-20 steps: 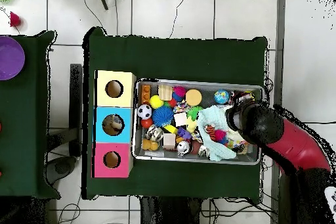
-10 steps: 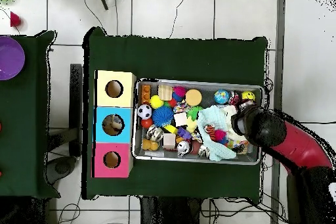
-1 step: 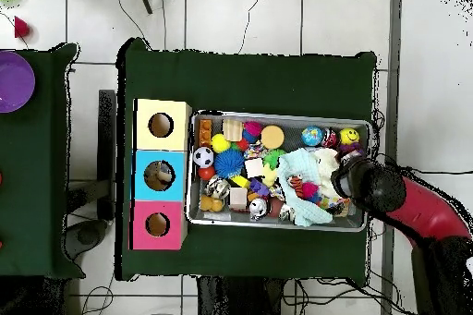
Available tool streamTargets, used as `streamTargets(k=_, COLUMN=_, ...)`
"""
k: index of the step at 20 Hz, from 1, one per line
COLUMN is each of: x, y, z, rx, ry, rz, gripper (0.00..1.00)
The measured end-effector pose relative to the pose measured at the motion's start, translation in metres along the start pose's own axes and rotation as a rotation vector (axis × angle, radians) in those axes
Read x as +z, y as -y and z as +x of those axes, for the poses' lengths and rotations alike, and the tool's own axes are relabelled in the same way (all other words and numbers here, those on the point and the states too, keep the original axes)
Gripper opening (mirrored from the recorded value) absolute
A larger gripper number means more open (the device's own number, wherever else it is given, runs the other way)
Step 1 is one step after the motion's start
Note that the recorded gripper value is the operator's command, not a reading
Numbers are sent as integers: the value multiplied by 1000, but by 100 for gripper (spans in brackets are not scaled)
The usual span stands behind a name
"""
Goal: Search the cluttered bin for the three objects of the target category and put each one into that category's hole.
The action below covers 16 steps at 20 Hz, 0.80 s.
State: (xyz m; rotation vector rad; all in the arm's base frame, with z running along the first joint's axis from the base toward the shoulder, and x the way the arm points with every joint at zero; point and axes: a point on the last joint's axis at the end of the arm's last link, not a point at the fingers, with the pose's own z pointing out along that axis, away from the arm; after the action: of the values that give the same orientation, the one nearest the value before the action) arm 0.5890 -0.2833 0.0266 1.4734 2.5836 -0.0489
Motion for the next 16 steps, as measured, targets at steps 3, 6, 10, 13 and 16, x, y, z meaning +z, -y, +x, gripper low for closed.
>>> streamTargets(k=3, x=12, y=11, z=4, rx=-24, ry=6, rz=6, gripper=100)
streamTargets(k=6, x=21, y=13, z=12, rx=-48, ry=7, rz=8, gripper=100)
streamTargets(k=10, x=30, y=9, z=24, rx=-73, ry=8, rz=6, gripper=100)
streamTargets(k=13, x=33, y=3, z=31, rx=-88, ry=11, rz=2, gripper=100)
streamTargets(k=16, x=36, y=-4, z=39, rx=-104, ry=13, rz=-2, gripper=100)
